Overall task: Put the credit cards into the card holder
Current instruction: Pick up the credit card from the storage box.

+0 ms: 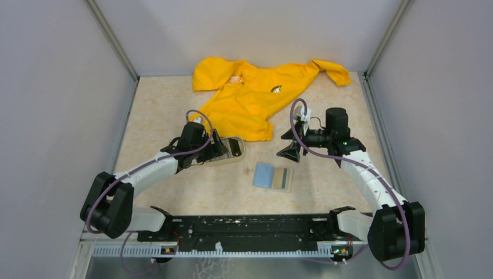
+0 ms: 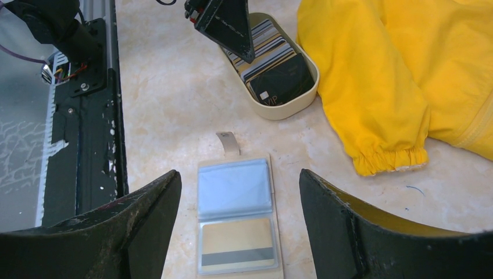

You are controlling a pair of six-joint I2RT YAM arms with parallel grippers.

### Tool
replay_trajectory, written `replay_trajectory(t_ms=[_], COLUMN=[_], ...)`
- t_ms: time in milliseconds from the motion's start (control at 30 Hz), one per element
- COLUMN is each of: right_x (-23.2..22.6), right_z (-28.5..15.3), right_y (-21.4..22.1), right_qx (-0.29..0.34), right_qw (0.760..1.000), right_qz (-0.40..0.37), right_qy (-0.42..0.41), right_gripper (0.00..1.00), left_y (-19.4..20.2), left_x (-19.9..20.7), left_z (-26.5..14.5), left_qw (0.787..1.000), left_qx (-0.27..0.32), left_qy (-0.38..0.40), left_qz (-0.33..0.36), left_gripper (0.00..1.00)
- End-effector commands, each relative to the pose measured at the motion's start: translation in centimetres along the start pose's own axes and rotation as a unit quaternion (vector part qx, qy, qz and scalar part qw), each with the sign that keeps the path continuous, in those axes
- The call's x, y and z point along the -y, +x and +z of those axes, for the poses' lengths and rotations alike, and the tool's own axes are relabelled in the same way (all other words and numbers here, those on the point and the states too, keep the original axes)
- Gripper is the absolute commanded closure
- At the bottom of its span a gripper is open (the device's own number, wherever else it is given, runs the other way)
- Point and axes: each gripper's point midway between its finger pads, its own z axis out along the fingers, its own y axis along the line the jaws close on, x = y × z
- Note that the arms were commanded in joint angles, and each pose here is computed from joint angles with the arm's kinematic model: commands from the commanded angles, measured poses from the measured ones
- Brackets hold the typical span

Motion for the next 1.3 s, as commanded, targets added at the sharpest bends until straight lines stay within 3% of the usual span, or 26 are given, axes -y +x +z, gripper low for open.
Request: replay_trajectory(t_ms=[0,567,767,867,1100,1267], right_x=[-0.4,-0.6,-0.6,-0.6,-0.6,-0.6], right_z=[-0.1,-0.2,-0.2,-0.2,-0.2,-0.2], right_y=[-1.1,-1.4,-1.4,-1.4,-1.4,-1.4], right_qx=[0.017,0.020,0.020,0.020,0.021,0.021], right_qw=[0.999,0.999,0.999,0.999,0.999,0.999], right_qz=[-0.033,-0.037,-0.037,-0.037,-0.038,-0.037], right_qy=[-0.011,-0.013,-0.014,-0.014,-0.014,-0.014], right_gripper=[0.26,0.26,0.26,0.26,0.26,0.26], left_y=[-0.7,-1.4,-1.5,-1.3,-1.1,-0.7], left_x=[1.5,0.5,0.0,-0.3,-1.2,-2.2], left_z=[0.1,-1.3,-1.7,-1.5,-1.5,-1.7], left_qw=[0.999,0.998,0.997,0.997,0.997,0.998], left_qx=[0.011,0.037,0.050,0.047,0.044,0.042], left_qy=[0.037,0.045,0.052,0.048,0.032,0.011], left_qz=[0.001,-0.033,-0.042,-0.046,-0.048,-0.047], left_gripper=[0.16,0.20,0.25,0.34,0.43,0.43])
